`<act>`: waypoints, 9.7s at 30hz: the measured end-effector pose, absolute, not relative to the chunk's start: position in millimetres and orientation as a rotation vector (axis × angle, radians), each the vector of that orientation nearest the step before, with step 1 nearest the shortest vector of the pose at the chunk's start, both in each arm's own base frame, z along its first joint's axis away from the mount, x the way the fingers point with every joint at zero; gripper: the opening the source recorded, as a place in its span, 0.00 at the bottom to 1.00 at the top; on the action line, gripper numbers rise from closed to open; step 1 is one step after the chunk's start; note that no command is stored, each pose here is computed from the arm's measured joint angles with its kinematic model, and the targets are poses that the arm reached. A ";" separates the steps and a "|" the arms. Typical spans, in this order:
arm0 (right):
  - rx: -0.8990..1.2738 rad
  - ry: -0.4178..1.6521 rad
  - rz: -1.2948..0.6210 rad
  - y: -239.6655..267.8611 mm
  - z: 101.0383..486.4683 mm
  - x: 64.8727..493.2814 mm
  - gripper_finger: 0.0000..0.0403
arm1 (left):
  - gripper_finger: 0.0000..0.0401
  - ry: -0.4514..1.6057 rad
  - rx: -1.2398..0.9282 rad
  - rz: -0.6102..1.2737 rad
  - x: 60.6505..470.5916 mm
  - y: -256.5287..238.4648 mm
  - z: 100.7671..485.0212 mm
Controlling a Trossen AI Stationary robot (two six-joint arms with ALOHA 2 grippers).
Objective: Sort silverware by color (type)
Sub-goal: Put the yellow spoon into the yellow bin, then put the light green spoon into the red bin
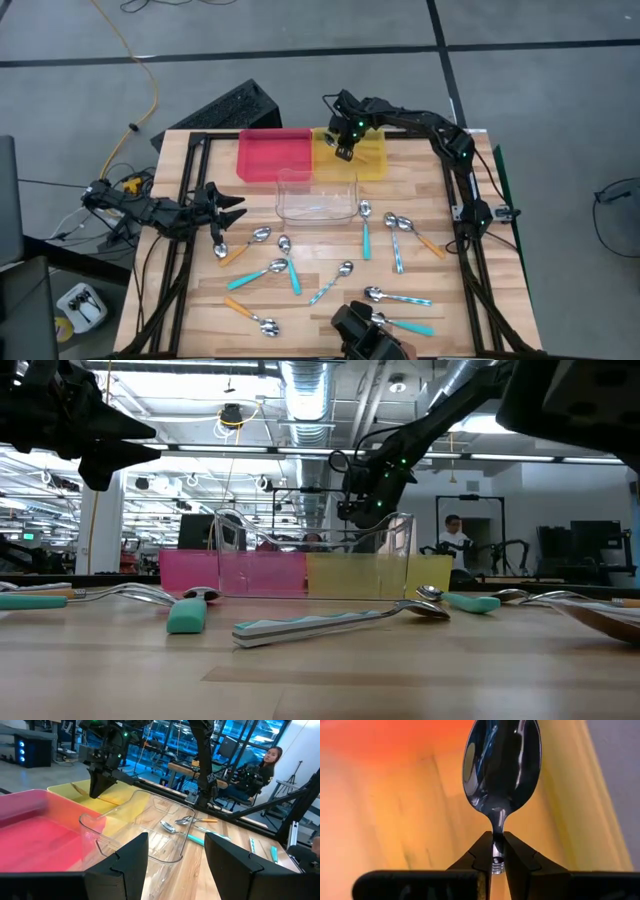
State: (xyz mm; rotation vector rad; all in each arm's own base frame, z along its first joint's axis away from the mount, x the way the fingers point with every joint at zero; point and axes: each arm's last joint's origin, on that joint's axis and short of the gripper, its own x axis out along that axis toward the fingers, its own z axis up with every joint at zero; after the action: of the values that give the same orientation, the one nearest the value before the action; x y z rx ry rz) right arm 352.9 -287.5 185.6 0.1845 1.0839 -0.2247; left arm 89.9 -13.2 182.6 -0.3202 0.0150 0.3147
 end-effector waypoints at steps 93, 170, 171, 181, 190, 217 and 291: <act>-0.032 1.093 0.041 0.3 416.4 261.9 0.28 | 0.45 0.555 -0.445 0.145 127.6 -35.9 197.4; 0.292 0.875 -0.116 25.1 194.5 230.0 0.28 | 0.45 0.942 -0.268 0.099 200.2 -98.7 141.1; 0.292 0.876 -0.117 25.1 194.3 230.0 0.28 | 0.45 0.940 -0.265 0.104 200.2 -98.5 141.1; 0.291 0.881 -0.117 25.1 194.0 229.6 0.28 | 0.45 0.990 -0.251 0.133 205.4 -102.6 121.8; 0.290 0.884 -0.118 25.0 193.9 229.4 0.28 | 0.42 0.999 -0.224 0.152 205.8 -104.2 117.4; 0.309 0.851 -0.151 24.4 195.5 231.3 0.28 | 0.01 0.862 -0.274 0.081 194.3 -101.0 156.5; 0.008 0.404 0.318 28.0 242.8 412.0 0.31 | 0.00 0.649 0.347 -0.048 227.7 -64.2 232.7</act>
State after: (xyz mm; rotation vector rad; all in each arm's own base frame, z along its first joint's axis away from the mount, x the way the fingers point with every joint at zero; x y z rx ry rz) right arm 412.0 28.0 242.8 0.0079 0.4043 0.3182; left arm 227.7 -64.2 232.7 0.3469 0.6487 -0.0476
